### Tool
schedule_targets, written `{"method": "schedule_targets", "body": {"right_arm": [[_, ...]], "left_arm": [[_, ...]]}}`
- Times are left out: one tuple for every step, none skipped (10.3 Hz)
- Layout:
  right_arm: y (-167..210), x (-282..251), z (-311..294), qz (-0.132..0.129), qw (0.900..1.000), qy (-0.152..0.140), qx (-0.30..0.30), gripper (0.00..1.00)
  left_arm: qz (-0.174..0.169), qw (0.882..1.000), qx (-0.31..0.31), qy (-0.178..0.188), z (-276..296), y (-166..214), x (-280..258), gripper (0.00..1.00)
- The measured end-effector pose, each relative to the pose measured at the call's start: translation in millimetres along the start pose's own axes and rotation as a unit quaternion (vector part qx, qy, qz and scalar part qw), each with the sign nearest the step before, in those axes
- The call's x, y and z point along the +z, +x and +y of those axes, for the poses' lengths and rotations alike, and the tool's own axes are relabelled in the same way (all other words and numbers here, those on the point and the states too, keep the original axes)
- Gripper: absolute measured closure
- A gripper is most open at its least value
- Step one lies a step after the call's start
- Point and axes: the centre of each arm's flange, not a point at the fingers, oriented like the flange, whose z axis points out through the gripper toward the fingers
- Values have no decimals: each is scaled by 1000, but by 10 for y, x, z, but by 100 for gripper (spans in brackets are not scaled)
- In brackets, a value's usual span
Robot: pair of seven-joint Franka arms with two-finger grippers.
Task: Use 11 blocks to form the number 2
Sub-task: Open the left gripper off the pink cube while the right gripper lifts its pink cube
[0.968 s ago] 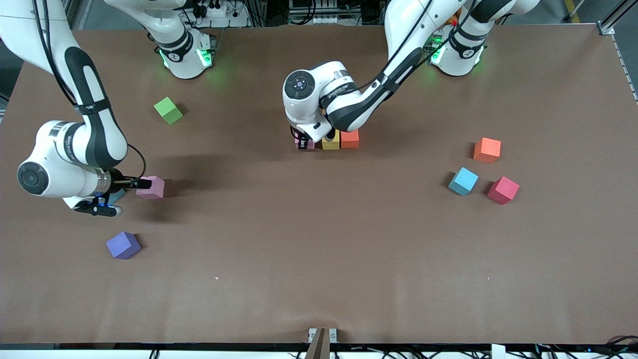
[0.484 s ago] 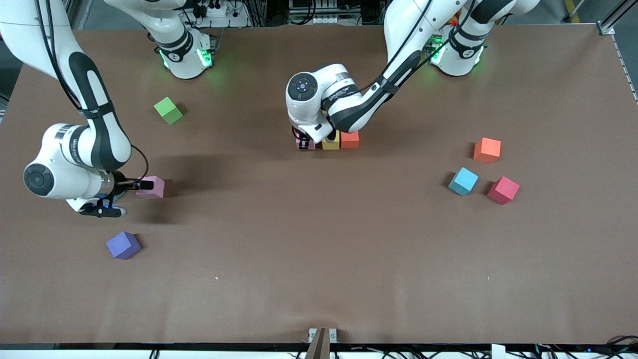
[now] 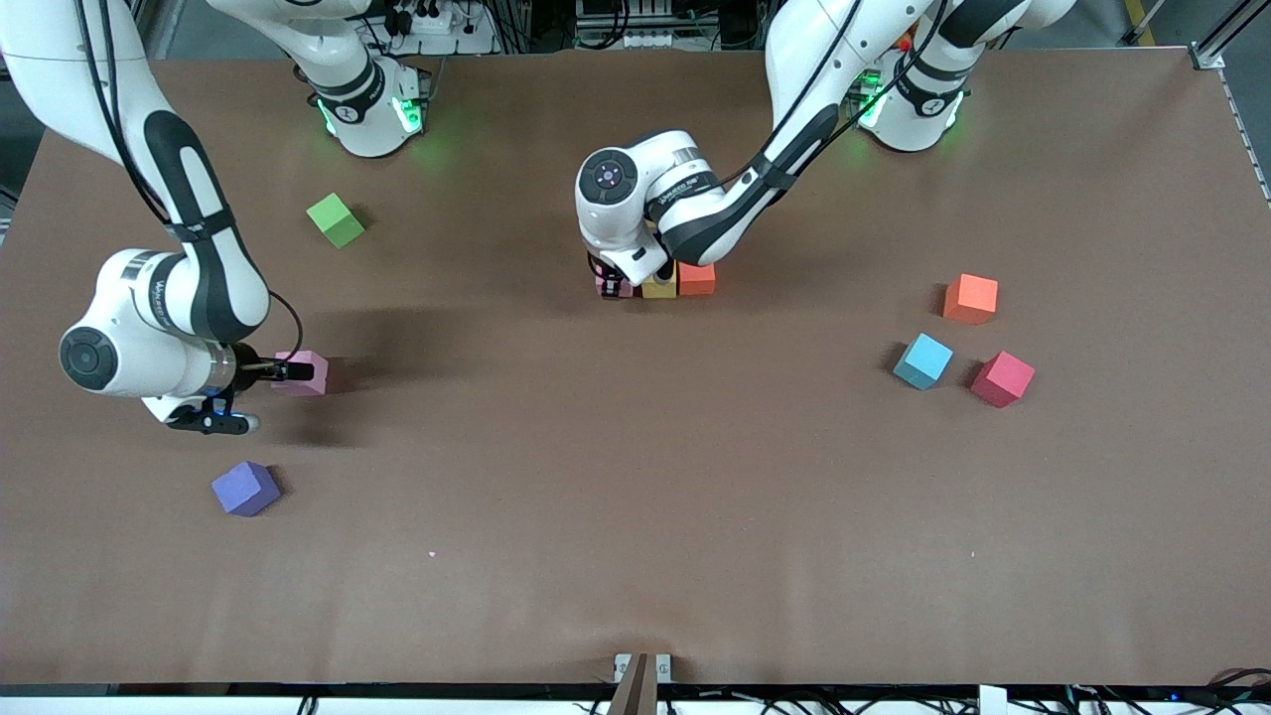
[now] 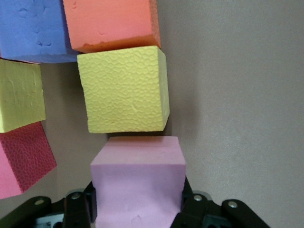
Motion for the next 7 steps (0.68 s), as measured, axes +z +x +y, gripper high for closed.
{"method": "schedule_targets", "body": {"right_arm": [[4, 23, -9, -1, 1000, 0, 0, 0], [8, 37, -15, 0, 1000, 0, -1, 0], [16, 55, -19, 3, 1000, 0, -1, 0], [17, 99, -17, 6, 1000, -1, -1, 0], [20, 138, -15, 5, 1000, -1, -1, 2], [23, 164, -14, 4, 1000, -2, 0, 3], [25, 178, -13, 4, 1000, -2, 0, 7]], "left_arm": [[2, 1000, 0, 2, -13, 15, 29, 37], [4, 1000, 1, 4, -31, 32, 67, 37], [5, 1000, 1, 4, -43, 42, 92, 37], [3, 1000, 0, 4, -36, 52, 99, 37], [3, 1000, -2, 3, -11, 76, 101, 37], [3, 1000, -4, 4, 9, 99, 106, 37], [4, 1000, -5, 4, 14, 111, 113, 37]]}}
